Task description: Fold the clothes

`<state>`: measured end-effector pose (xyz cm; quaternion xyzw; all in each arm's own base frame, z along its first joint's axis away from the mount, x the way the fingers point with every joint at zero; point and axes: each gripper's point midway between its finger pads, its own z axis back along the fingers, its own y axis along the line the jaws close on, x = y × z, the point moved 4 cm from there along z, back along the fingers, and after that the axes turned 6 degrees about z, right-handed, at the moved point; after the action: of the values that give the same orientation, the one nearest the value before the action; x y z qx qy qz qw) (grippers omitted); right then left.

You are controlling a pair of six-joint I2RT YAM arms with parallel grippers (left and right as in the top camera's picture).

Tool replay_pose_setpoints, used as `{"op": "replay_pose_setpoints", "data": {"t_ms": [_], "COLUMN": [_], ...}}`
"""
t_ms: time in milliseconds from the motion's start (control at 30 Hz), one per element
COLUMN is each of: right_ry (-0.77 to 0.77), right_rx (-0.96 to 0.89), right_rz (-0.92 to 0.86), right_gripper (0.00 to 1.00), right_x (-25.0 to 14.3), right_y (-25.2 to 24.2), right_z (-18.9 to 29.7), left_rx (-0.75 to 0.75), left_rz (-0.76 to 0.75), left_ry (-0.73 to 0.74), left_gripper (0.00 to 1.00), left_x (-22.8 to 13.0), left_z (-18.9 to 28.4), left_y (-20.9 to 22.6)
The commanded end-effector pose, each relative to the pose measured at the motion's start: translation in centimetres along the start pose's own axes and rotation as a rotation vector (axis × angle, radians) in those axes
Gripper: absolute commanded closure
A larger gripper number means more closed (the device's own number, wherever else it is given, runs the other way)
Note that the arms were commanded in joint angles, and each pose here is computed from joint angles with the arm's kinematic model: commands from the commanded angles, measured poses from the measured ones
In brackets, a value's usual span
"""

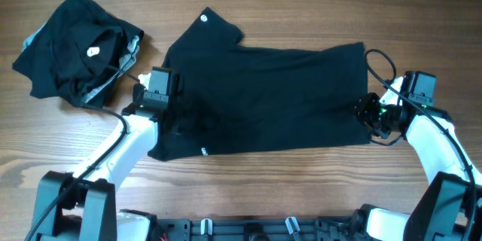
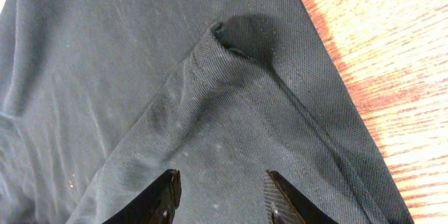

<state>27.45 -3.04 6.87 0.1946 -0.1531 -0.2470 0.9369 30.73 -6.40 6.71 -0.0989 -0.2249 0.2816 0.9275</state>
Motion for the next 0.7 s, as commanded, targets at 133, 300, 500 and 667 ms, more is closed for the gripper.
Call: {"op": "replay_pose_setpoints", "data": {"t_ms": [133,300,500,667], "right_ry": [-0.024,-0.025,-0.025,-0.025], "right_rx": [-0.004,-0.004,-0.003,-0.003], "right_rz": [0.032,0.032,0.03,0.029], "right_gripper": [0.57,0.56,0.56,0.56], "right_x": [0.6,0.6,0.6,0.6], "right_y": [0.3,0.3,0.4,0.4], "right_z": [0.5,0.5,0.5,0.5], "left_rx": [-0.098,0.134,0.045,-0.141], "left_rz": [-0.181,-0.12,-0.057,-0.059], "left_ry": [0.081,0.355,0.239,0.0], "left_gripper": [0.89,0.96,0.96,0.96], "left_x": [1.3,-5.0,-6.4,-1.7], "left_z": [4.9,5.2,0.1,-1.7], "left_y": [-3.3,2.5,3.7,-0.6]}}
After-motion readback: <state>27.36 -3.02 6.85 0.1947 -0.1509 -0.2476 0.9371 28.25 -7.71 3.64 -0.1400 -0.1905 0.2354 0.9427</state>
